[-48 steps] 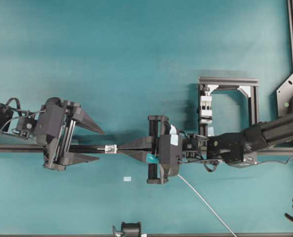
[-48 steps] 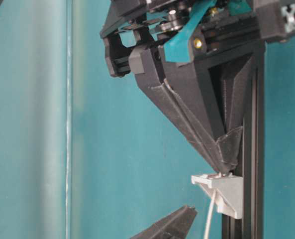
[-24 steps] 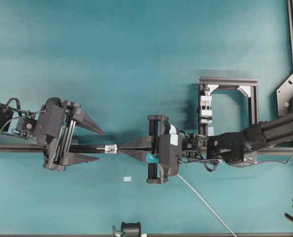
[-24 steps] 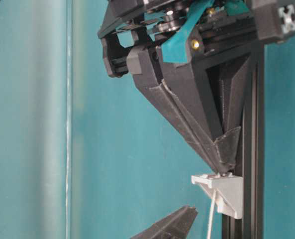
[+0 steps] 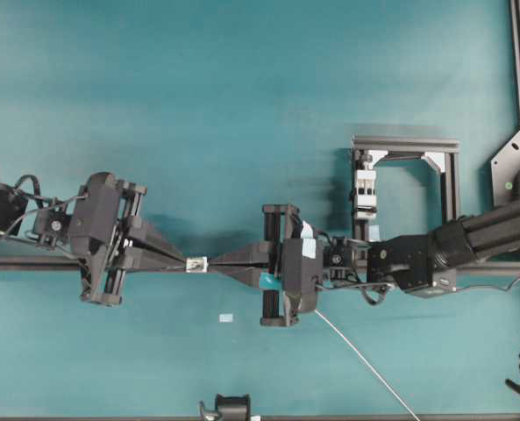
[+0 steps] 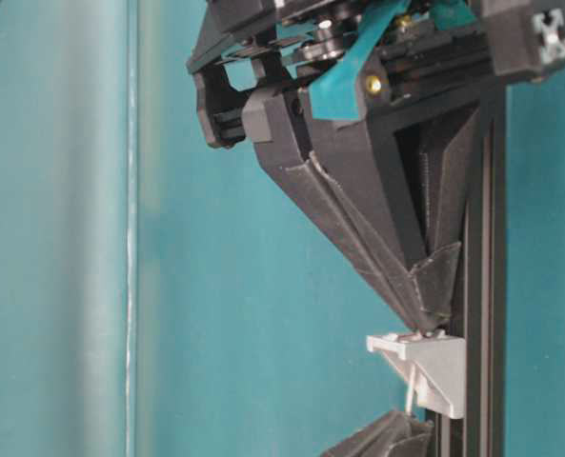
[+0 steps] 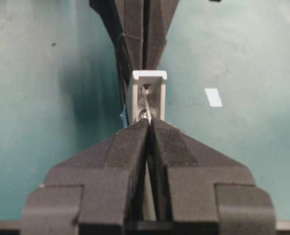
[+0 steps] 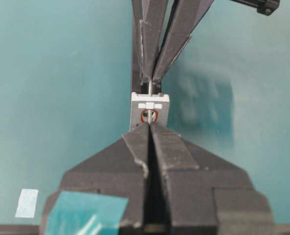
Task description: Insert the wire into the hole on the left side and pull it with the left arm.
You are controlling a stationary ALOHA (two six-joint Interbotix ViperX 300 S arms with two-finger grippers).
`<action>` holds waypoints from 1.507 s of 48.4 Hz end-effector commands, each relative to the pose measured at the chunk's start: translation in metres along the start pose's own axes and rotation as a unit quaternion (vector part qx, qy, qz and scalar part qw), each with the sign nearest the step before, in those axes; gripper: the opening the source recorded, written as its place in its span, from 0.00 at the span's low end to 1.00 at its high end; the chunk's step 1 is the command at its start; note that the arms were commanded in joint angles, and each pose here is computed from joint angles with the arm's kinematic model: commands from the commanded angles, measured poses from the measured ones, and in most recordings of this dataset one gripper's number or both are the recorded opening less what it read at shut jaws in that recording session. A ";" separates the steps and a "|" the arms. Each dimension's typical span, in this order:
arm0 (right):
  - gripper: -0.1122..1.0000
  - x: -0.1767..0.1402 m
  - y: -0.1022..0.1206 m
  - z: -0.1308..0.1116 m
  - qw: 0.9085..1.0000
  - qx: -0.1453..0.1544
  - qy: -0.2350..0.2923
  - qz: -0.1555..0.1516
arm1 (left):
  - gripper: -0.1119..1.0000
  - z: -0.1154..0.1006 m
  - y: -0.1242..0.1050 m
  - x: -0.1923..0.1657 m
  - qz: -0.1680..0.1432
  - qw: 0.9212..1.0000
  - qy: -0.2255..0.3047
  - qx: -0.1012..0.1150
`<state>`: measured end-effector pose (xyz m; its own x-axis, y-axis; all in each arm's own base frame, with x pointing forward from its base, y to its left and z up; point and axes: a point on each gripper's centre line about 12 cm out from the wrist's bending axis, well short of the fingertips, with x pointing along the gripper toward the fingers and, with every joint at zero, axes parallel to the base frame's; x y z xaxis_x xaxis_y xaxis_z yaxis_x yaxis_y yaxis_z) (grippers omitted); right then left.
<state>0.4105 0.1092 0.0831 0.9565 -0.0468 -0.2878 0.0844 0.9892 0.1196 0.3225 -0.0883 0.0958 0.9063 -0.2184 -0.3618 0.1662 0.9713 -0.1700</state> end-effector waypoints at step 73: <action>0.91 -0.018 0.000 0.021 1.000 0.013 0.007 0.012 | 0.01 -0.004 -0.014 -0.069 -0.022 0.998 0.049 -0.014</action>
<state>0.3970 0.1060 0.0915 0.9415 -0.0265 -0.3359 0.0747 0.9885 0.1315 0.2618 -0.0864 0.1100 0.8434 -0.2570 -0.4718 0.1777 0.9622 -0.2064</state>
